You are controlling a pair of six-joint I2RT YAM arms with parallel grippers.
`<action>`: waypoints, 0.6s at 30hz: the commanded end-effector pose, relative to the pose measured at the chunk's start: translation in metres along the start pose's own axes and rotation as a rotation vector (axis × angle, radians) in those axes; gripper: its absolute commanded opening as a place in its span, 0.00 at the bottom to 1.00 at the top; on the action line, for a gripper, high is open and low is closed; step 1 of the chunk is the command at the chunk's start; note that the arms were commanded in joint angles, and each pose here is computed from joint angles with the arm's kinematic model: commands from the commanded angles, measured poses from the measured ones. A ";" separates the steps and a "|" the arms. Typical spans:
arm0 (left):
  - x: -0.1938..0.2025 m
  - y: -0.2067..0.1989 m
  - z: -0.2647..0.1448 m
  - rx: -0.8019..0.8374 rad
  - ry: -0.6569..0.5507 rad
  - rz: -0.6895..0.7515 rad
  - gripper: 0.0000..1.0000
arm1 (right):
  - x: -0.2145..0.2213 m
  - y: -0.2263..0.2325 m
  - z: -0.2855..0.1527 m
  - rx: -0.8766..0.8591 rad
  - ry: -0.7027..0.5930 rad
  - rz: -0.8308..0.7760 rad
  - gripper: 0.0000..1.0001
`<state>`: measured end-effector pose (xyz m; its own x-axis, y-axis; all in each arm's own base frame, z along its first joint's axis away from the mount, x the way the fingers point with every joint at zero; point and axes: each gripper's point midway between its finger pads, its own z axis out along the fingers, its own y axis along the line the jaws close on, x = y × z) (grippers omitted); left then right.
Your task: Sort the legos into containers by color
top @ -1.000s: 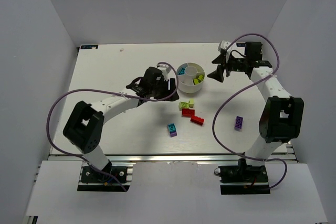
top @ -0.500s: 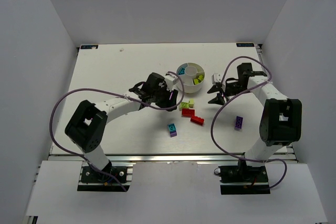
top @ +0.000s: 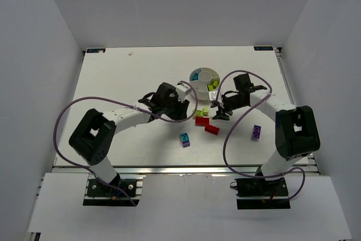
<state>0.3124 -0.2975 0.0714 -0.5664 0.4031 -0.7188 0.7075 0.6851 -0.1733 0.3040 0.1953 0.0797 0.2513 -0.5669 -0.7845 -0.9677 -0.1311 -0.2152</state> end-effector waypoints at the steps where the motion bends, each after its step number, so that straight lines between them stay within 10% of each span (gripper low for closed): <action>1: -0.018 0.008 -0.027 -0.098 -0.110 -0.061 0.61 | -0.002 -0.036 0.003 0.114 0.040 -0.012 0.62; 18: -0.010 0.015 -0.093 -0.222 -0.308 -0.304 0.62 | 0.012 -0.047 0.039 0.073 0.081 0.018 0.61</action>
<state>0.2880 -0.2388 0.1286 -0.5749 0.0371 -0.8174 0.4349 0.8600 -0.2669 0.3390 0.2152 0.0461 0.1958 -0.6477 -0.7363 -0.9771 -0.0656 -0.2022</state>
